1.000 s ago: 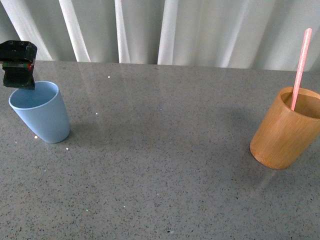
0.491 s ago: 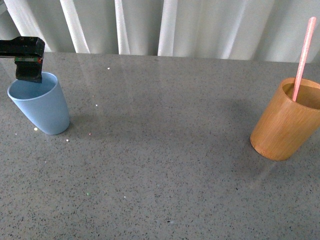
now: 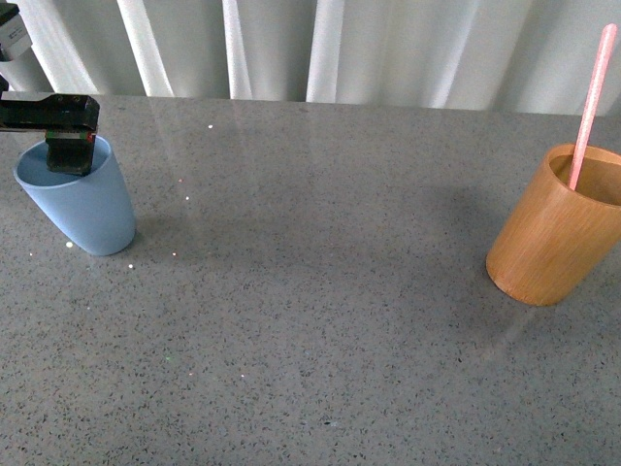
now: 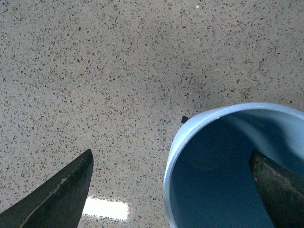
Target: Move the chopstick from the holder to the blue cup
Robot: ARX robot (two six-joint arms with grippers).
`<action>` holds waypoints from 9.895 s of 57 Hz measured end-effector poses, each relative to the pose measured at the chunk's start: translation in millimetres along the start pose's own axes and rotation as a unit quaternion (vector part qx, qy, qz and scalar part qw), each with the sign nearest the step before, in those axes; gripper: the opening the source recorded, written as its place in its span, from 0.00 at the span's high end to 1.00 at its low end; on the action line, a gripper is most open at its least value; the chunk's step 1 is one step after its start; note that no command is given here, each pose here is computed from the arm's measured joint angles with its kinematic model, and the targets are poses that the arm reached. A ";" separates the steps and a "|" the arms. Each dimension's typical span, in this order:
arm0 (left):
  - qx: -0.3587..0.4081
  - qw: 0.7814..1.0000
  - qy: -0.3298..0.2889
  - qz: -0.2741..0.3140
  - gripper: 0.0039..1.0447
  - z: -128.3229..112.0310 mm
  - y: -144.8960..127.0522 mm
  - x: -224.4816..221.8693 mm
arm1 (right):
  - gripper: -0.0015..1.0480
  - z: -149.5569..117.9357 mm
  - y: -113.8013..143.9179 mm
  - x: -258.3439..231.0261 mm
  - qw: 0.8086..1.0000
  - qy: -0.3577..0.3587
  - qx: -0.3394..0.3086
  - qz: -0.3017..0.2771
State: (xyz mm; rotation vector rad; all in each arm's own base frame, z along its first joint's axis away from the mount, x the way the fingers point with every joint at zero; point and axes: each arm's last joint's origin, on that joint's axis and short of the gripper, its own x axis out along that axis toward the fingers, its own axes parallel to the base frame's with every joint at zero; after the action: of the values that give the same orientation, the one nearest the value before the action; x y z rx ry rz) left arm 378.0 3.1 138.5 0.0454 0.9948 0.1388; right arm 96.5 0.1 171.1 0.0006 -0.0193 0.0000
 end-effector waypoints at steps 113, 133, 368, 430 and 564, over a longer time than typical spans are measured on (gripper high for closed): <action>0.325 0.924 0.003 -0.200 0.97 -25.3 -204.6 -82.3 | 0.10 0.0 0.0 0.0 1.000 0.000 0.000 0.000; 0.364 0.921 0.017 -0.139 0.97 -32.0 -217.2 -50.0 | 0.10 0.0 0.0 0.0 1.000 0.000 0.000 0.000; -0.023 0.871 -0.486 -0.067 0.97 -199.5 25.2 -169.1 | 0.10 0.0 0.0 0.0 1.000 0.000 0.000 0.000; -0.023 0.872 -0.483 -0.068 0.58 -218.9 26.9 -177.3 | 0.10 0.0 0.0 0.0 1.000 0.000 0.000 0.000; -0.023 0.872 -0.484 -0.068 0.06 -218.9 26.9 -177.4 | 0.10 -28.2 -7.7 237.7 0.970 0.206 0.059 0.118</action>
State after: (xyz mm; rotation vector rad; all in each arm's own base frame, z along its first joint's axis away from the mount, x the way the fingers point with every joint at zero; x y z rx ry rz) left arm 96.7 -0.2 169.7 -0.0021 -0.0162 -0.0019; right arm 334.7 -7.6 147.5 0.1170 0.3973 0.2393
